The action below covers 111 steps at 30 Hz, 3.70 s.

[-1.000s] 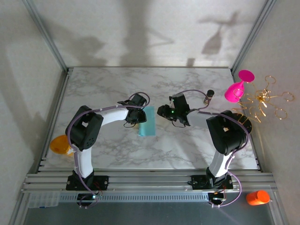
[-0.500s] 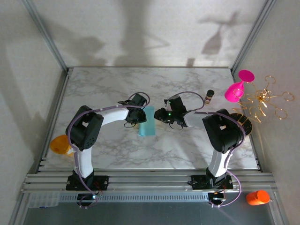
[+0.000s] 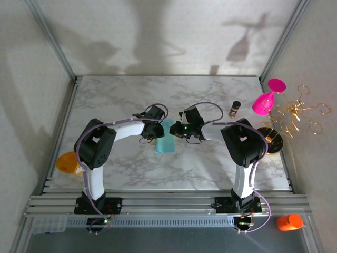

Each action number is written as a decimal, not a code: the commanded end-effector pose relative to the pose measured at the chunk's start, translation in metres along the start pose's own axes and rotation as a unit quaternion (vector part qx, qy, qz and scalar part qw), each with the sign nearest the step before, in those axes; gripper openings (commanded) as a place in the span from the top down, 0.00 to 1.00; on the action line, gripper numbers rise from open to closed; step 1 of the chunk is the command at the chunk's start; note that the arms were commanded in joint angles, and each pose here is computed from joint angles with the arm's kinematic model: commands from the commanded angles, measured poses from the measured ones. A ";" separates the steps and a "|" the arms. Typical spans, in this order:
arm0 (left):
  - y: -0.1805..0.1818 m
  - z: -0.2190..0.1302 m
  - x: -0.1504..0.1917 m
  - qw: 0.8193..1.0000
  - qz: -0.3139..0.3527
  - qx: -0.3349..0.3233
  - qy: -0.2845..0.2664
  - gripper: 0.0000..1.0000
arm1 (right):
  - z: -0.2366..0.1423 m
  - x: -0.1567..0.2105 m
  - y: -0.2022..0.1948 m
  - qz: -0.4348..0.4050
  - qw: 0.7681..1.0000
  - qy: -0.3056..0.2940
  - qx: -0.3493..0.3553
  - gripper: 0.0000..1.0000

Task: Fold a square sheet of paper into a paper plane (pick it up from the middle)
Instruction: Hold the square sheet of paper at the center of the table, then first fold the square sheet of paper in half at the center of the table.

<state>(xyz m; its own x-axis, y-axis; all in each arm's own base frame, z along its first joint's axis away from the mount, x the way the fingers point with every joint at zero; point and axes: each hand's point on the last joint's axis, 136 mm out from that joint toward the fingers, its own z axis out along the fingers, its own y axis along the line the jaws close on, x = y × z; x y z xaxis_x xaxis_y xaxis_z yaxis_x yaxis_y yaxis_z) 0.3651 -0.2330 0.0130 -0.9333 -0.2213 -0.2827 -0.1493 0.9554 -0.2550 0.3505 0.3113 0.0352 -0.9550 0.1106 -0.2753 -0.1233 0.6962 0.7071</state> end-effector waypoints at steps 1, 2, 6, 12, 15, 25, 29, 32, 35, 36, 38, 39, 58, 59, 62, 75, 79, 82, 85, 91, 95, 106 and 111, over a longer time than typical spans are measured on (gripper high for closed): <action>0.041 0.043 0.043 0.995 0.013 -0.069 0.066 0.59 | 0.004 0.006 0.001 -0.001 1.000 0.017 0.002 0.90; 0.042 0.043 0.044 0.995 0.014 -0.071 0.068 0.59 | 0.004 0.006 0.001 -0.001 1.000 0.017 0.004 0.90; 0.041 0.044 0.044 0.995 0.016 -0.070 0.069 0.58 | -0.004 -0.002 0.007 -0.004 1.000 -0.007 0.001 0.90; 0.045 0.047 0.047 0.994 0.018 -0.075 0.073 0.58 | -0.035 -0.028 0.014 -0.009 0.997 -0.078 0.010 0.90; 0.046 0.047 0.048 0.994 0.020 -0.078 0.074 0.58 | -0.045 -0.036 0.011 -0.004 0.995 -0.094 0.017 0.89; 0.052 0.050 0.051 0.993 0.025 -0.087 0.078 0.58 | -0.036 -0.031 0.002 0.013 0.997 -0.072 0.014 0.89; 0.052 0.051 0.052 0.993 0.020 -0.087 0.079 0.58 | -0.024 -0.021 0.006 0.012 0.999 -0.041 0.001 0.90; 0.052 0.053 0.053 0.993 0.016 -0.086 0.079 0.58 | -0.014 -0.010 0.007 0.012 1.000 -0.017 0.002 0.90; 0.053 0.054 0.054 0.993 0.016 -0.087 0.081 0.58 | -0.007 -0.003 0.006 0.013 1.000 0.000 0.003 0.91; 0.053 0.054 0.055 0.993 0.016 -0.087 0.081 0.58 | -0.005 0.000 0.006 0.013 1.000 0.007 0.003 0.91; 0.054 0.054 0.055 0.993 0.015 -0.086 0.082 0.58 | -0.002 0.003 0.006 0.010 1.000 0.017 0.005 0.91; 0.054 0.054 0.056 0.993 0.015 -0.086 0.082 0.58 | 0.000 0.003 0.005 0.008 1.000 0.020 0.007 0.91; 0.051 0.047 0.052 0.994 0.013 -0.083 0.074 0.60 | 0.014 0.040 -0.061 0.039 0.988 0.080 0.125 0.93; 0.049 0.045 0.049 0.994 0.012 -0.081 0.070 0.60 | 0.013 0.044 -0.070 0.043 0.986 0.084 0.136 0.93; 0.035 0.031 0.032 0.997 0.010 -0.066 0.047 0.59 | 0.013 0.058 -0.090 0.055 0.981 0.098 0.157 0.94; -0.041 -0.068 -0.048 0.994 -0.010 0.076 -0.075 0.59 | 0.009 0.074 -0.126 0.061 0.964 0.117 0.231 0.96; -0.055 -0.054 -0.030 0.991 -0.015 0.128 -0.029 0.68 | 0.008 0.073 -0.128 0.059 0.963 0.117 0.237 0.96; -0.055 -0.042 -0.020 0.991 -0.014 0.133 -0.003 0.75 | 0.007 0.073 -0.128 0.059 0.962 0.115 0.239 0.96; -0.053 -0.029 -0.010 0.991 -0.015 0.130 0.024 0.80 | 0.007 0.075 -0.129 0.062 0.962 0.117 0.239 0.96; -0.044 -0.009 0.001 0.993 -0.013 0.107 0.050 0.85 | 0.007 0.076 -0.130 0.063 0.961 0.117 0.242 0.96; -0.034 -0.001 0.004 0.995 -0.009 0.080 0.054 0.85 | 0.006 0.076 -0.133 0.062 0.960 0.117 0.248 0.96; -0.008 0.009 0.005 0.995 -0.023 0.076 0.068 0.85 | 0.005 0.080 -0.141 0.060 0.955 0.121 0.263 0.97; 0.011 0.011 0.010 0.993 -0.019 0.083 0.087 0.84 | 0.006 0.078 -0.139 0.060 0.958 0.116 0.257 0.97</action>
<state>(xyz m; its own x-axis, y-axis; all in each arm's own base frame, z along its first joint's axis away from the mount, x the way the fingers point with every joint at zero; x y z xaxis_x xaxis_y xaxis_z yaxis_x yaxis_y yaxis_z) 0.3705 -0.2553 0.0162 -0.9641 -0.2158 -0.1546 -0.1190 0.8719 -0.4750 0.3470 0.3050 0.0115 -0.9766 0.0657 -0.2050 -0.0814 0.7687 0.6344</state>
